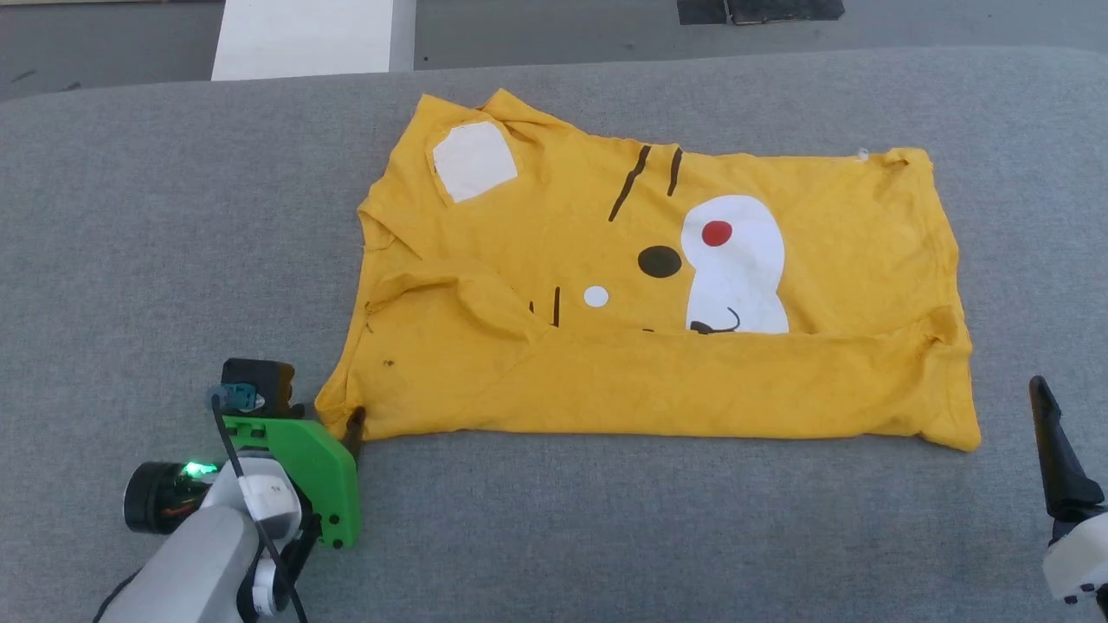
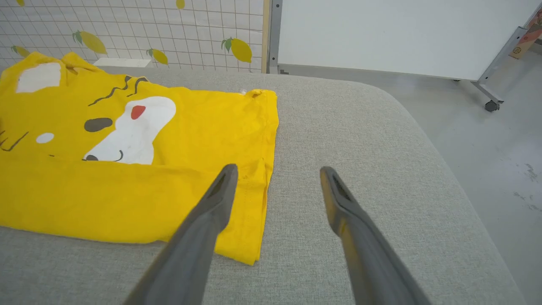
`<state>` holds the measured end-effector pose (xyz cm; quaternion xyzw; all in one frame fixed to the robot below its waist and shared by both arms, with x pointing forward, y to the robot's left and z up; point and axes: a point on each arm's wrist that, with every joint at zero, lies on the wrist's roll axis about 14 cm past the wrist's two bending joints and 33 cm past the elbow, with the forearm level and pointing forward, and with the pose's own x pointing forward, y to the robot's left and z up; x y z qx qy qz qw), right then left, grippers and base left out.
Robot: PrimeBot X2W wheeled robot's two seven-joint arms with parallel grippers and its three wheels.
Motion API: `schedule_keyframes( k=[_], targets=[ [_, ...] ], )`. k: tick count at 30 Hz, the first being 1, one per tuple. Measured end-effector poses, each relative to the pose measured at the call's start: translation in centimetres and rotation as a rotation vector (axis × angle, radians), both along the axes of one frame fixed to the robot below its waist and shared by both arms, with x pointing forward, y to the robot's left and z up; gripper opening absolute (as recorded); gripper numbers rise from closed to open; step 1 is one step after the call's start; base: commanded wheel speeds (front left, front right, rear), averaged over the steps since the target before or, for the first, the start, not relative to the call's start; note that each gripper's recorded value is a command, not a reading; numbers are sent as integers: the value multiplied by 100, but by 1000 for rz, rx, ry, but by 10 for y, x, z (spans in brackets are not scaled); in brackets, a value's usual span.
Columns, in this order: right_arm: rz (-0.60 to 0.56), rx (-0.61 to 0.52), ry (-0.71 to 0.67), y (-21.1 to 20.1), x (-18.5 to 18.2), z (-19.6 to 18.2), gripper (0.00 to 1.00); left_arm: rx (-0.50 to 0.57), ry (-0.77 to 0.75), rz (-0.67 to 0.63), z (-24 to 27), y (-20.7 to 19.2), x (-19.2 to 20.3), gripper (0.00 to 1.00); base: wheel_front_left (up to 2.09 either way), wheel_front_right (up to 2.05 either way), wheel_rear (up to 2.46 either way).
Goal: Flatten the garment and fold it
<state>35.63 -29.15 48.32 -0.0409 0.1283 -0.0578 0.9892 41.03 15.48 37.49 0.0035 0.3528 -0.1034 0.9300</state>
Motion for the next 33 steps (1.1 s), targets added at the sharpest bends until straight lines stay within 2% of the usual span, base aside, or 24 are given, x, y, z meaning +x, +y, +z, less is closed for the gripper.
schedule_keyframes(
  k=[1, 2, 3, 10, 12, 19, 27, 28, 30, 33],
  targets=[
    [-1, 0, 6, 0, 0, -1, 100, -4, 0, -8, -1, -1, 0, 100, 0, 0, 0],
    [1, 0, 7, 0, 0, -1, 100, -10, 6, -12, -2, -2, 0, 93, 0, 0, 0],
    [4, -1, 14, 1, 0, -2, 100, -19, 10, -17, -4, -4, 0, 0, 0, 0, 0],
    [48, 5, 57, 6, 8, -4, 100, -72, -35, -21, 4, -14, 2, 0, 0, 0, 0],
    [54, 31, 105, 7, 11, -10, 100, -79, -53, -20, 7, -16, 2, 0, 0, 0, 0],
    [78, 83, 427, 11, 2, -63, 100, -97, -86, -18, 15, -21, 1, 0, 0, 0, 0],
    [84, 93, 552, 12, 7, -95, 100, -102, -84, -2, 12, -21, 1, 0, 0, 0, 0],
    [79, 98, 577, 12, 6, -101, 96, -103, -83, 1, 12, -20, 1, 0, 0, 0, 0],
    [72, 115, 617, 13, 2, -110, 0, -102, -81, 7, 12, -19, 1, 0, 0, 0, 0],
    [68, 147, 631, 16, 5, -111, 0, -100, -75, 9, 12, -18, 1, 0, 0, 0, 0]
  ],
)
